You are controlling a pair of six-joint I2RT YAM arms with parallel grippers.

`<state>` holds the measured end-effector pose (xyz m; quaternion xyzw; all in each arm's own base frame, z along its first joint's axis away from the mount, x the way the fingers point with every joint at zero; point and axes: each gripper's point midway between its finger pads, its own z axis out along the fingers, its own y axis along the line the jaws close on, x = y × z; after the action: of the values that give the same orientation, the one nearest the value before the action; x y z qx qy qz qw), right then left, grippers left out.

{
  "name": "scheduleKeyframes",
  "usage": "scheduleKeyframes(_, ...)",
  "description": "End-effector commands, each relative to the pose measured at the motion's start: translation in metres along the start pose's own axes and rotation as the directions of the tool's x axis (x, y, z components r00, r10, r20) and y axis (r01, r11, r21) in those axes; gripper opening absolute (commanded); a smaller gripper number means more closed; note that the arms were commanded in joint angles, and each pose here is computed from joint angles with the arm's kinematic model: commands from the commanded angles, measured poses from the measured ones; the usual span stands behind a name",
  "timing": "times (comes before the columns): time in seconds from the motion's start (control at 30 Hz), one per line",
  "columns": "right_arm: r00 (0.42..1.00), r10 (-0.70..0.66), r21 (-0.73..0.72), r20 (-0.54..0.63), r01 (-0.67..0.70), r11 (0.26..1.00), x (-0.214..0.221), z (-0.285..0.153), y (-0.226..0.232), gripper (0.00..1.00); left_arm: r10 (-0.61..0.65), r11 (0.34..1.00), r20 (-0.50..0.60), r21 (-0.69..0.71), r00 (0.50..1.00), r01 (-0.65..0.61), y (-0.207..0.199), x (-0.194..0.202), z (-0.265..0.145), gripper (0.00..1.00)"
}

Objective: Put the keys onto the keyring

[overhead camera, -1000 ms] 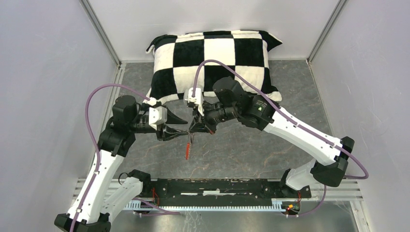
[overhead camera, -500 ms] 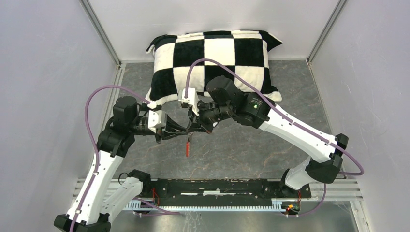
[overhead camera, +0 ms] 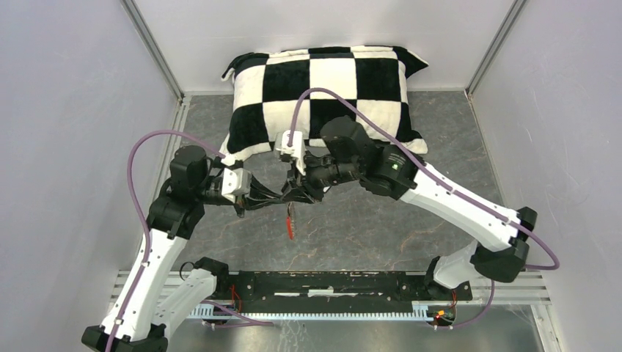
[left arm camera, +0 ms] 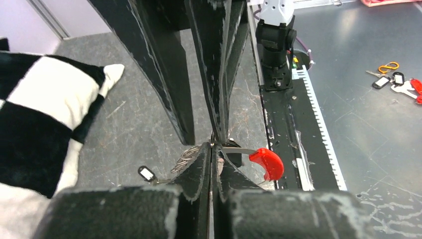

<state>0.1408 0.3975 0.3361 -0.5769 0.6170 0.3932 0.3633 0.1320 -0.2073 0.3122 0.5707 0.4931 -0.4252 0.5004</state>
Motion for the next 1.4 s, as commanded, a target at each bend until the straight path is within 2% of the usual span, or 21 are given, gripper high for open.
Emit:
scheduleKeyframes(0.0,0.962,-0.059,0.043,0.267,0.050,0.998,-0.056,-0.040,0.006,0.31,0.053,0.998,0.125,0.017,0.991,-0.056,-0.007,-0.038,0.000,0.02)
scheduleKeyframes(0.17,0.937,-0.017,0.020,0.350,0.011,1.000,-0.048,-0.054,0.005,0.30,0.031,0.999,0.189,0.004,0.982,-0.033,-0.009,-0.058,-0.002,0.02)
scheduleKeyframes(0.33,0.896,0.010,-0.057,0.443,0.018,0.998,-0.057,-0.060,0.017,0.31,-0.003,1.000,0.226,-0.008,0.974,0.005,-0.006,-0.073,-0.002,0.02)
scheduleKeyframes(0.6,0.867,0.073,-0.103,0.493,-0.025,0.994,-0.056,-0.063,0.026,0.38,0.087,0.992,0.246,-0.111,0.965,-0.061,0.007,-0.082,-0.006,0.02)
scheduleKeyframes(0.8,0.867,0.107,-0.095,0.486,-0.069,0.993,-0.057,-0.059,0.019,0.27,0.114,0.989,0.241,-0.116,0.964,-0.088,0.007,-0.081,-0.006,0.02)
scheduleKeyframes(0.9,0.886,0.102,-0.045,0.453,-0.092,0.995,-0.051,-0.058,0.011,0.32,0.136,0.986,0.232,-0.128,0.963,-0.109,0.007,-0.079,-0.007,0.02)
scheduleKeyframes(1.13,0.930,0.091,0.189,0.355,-0.167,0.968,-0.030,-0.067,-0.031,0.33,0.132,0.986,0.226,-0.128,0.965,-0.105,0.005,-0.076,-0.007,0.02)
scheduleKeyframes(1.27,0.920,0.075,0.196,0.386,-0.161,0.967,-0.036,-0.076,-0.029,0.35,0.132,0.986,0.226,-0.130,0.965,-0.105,0.005,-0.076,-0.007,0.02)
scheduleKeyframes(1.37,0.902,0.077,0.123,0.425,-0.142,0.982,-0.046,-0.078,-0.014,0.35,0.155,0.983,0.222,-0.135,0.963,-0.127,0.006,-0.075,-0.007,0.02)
